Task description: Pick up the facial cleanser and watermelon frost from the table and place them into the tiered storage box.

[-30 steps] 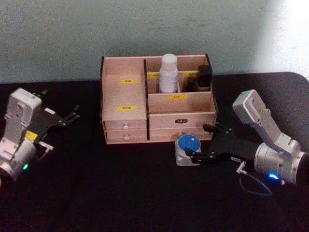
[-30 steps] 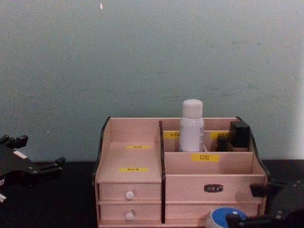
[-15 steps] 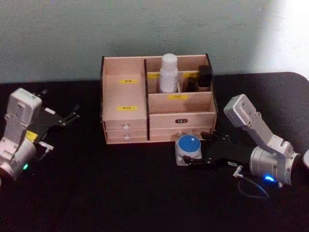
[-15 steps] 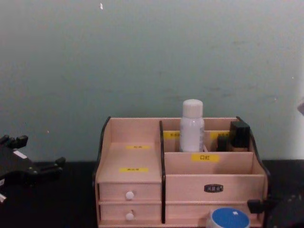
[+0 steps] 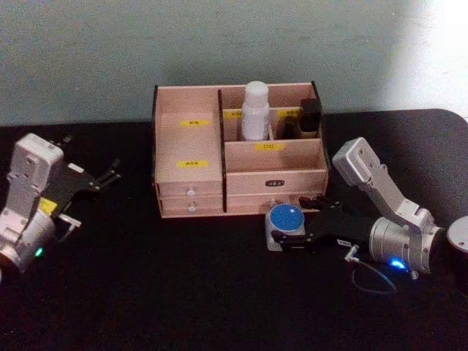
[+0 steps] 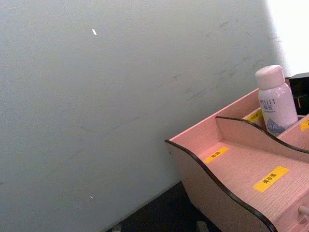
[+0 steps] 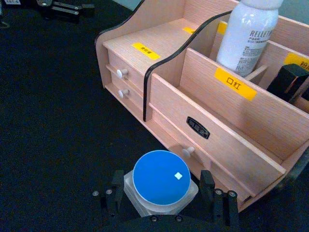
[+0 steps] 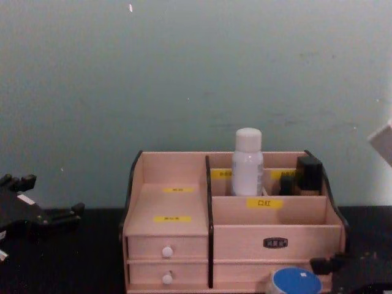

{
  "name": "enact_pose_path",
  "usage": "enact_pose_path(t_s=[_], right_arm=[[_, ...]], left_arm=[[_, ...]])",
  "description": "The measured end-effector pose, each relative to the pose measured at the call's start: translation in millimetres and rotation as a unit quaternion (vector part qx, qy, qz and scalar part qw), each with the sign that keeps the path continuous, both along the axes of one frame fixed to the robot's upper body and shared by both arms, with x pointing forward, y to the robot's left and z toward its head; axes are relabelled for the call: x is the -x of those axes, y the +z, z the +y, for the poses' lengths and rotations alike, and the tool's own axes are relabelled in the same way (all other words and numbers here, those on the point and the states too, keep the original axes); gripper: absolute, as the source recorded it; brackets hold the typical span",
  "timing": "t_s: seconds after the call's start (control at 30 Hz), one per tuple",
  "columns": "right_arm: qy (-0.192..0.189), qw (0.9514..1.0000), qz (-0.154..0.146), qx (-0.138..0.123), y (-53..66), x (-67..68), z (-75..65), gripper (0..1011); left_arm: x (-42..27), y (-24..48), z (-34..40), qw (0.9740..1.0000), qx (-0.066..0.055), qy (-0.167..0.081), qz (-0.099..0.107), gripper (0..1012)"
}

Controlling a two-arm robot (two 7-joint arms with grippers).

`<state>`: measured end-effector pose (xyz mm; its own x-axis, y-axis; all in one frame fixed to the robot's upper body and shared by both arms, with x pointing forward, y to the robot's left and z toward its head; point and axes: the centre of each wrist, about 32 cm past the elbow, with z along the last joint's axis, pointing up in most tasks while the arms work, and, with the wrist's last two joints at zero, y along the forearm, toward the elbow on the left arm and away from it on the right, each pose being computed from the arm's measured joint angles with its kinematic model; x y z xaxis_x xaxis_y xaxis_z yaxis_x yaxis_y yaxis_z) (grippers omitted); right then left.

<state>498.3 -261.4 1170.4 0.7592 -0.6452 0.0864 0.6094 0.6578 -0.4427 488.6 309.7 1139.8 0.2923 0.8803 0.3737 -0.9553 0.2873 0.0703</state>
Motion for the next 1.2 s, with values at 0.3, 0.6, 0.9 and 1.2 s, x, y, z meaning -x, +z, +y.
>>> enact_pose_path(t_s=[0.3, 0.6, 0.9, 1.2], right_arm=[[-0.002, 1.0000, 0.007, -0.006, -4.1, -7.0, 4.0, 1002], [-0.006, 0.9997, 0.014, -0.016, -6.9, -9.9, 4.9, 1002], [-0.008, 0.9994, 0.019, -0.026, -7.8, -11.1, 4.6, 1003], [-0.009, 0.9995, 0.019, -0.025, -7.4, -11.1, 4.3, 1002]], left_arm=[[0.0, 0.0, 0.0, 1.0000, 0.000, 0.000, 0.000, 1001], [0.0, 0.0, 0.0, 1.0000, 0.000, 0.000, 0.000, 1001], [0.0, 0.0, 0.0, 1.0000, 0.000, 0.000, 0.000, 1001], [0.0, 0.0, 0.0, 1.0000, 0.000, 0.000, 0.000, 1001]])
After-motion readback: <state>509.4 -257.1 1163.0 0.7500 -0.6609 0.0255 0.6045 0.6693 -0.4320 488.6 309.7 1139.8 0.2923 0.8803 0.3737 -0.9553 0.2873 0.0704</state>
